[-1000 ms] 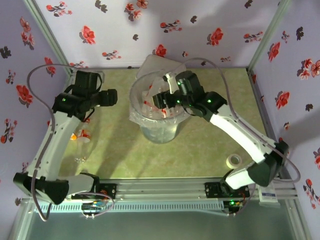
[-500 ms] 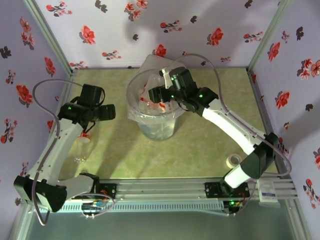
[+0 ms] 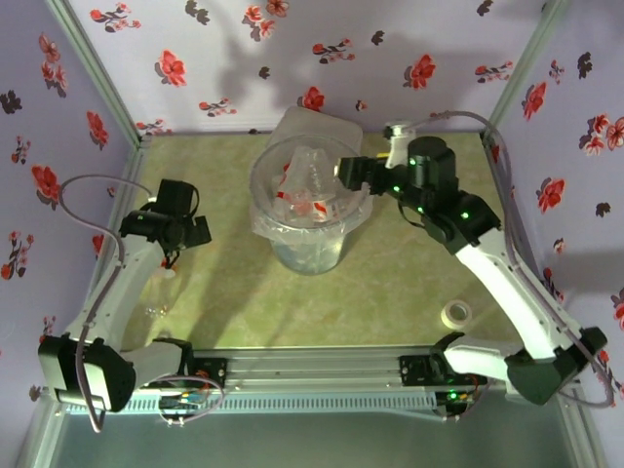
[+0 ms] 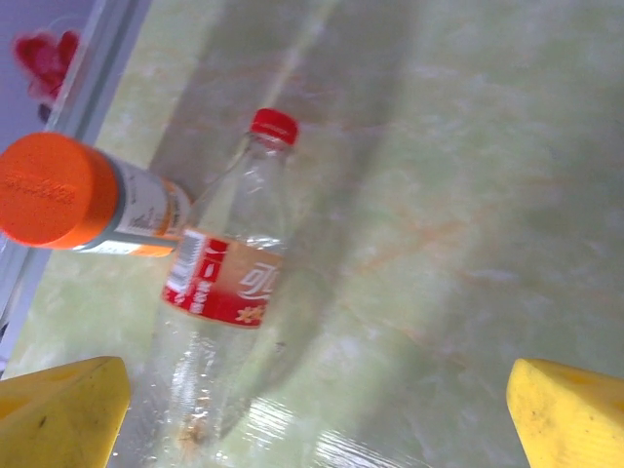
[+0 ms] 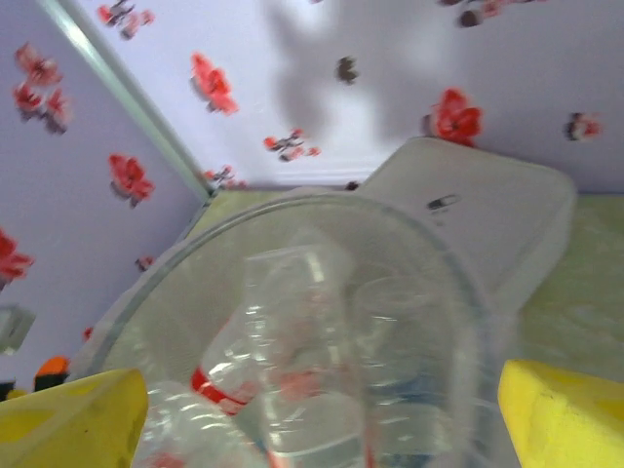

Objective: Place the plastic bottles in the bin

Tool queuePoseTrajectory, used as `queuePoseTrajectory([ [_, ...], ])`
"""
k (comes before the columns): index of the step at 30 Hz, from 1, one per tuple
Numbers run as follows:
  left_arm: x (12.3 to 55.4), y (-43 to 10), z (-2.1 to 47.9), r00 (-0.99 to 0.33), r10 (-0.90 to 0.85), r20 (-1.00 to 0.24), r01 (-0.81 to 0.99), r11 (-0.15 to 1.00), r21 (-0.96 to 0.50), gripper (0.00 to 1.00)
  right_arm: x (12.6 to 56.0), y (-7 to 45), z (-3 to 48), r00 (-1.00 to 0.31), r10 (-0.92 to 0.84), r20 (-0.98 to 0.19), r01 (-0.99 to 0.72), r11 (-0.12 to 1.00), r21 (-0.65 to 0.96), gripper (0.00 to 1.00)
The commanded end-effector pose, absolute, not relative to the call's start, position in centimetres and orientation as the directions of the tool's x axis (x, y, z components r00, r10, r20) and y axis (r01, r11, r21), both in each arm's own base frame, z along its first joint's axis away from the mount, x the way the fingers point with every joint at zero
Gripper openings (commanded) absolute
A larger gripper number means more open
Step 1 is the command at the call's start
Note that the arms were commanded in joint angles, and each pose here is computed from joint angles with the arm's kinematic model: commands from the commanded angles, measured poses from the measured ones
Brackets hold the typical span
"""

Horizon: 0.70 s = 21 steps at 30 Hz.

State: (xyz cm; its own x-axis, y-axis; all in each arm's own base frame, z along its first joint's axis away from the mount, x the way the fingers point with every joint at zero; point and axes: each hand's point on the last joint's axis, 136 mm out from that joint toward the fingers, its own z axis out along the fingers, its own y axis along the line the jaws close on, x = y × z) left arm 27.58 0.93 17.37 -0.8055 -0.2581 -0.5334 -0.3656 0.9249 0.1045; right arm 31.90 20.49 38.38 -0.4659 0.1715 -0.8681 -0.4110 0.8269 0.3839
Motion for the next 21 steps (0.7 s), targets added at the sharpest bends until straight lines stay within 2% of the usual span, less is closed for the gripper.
queuePoseTrajectory([
  [1, 27.1, 3.3, 15.8, -0.742, -0.366, -0.562, -0.491, 0.867, 0.082, 1.0, 33.3, 18.2, 36.2, -0.501, 0.283, -0.818, -0.301, 0.829, 0.471, 0.94],
  [9, 26.0, 4.5, 12.7, -0.738, -0.437, -0.514, -0.545, 0.835, 0.074, 1.0, 34.1, 16.0, 34.4, -0.532, 0.33, -0.78, -0.23, 0.83, 0.509, 0.93],
  [15, 25.9, 5.0, 9.6, -0.681, -0.542, -0.492, -0.615, 0.788, -0.017, 1.0, 33.9, 15.2, 34.1, -0.528, 0.333, -0.782, -0.212, 0.839, 0.5, 0.93],
  [21, 26.4, 4.8, 7.7, -0.674, -0.57, -0.47, -0.628, 0.777, -0.04, 1.0, 33.6, 14.1, 34.2, -0.52, 0.33, -0.788, -0.197, 0.851, 0.487, 0.93],
])
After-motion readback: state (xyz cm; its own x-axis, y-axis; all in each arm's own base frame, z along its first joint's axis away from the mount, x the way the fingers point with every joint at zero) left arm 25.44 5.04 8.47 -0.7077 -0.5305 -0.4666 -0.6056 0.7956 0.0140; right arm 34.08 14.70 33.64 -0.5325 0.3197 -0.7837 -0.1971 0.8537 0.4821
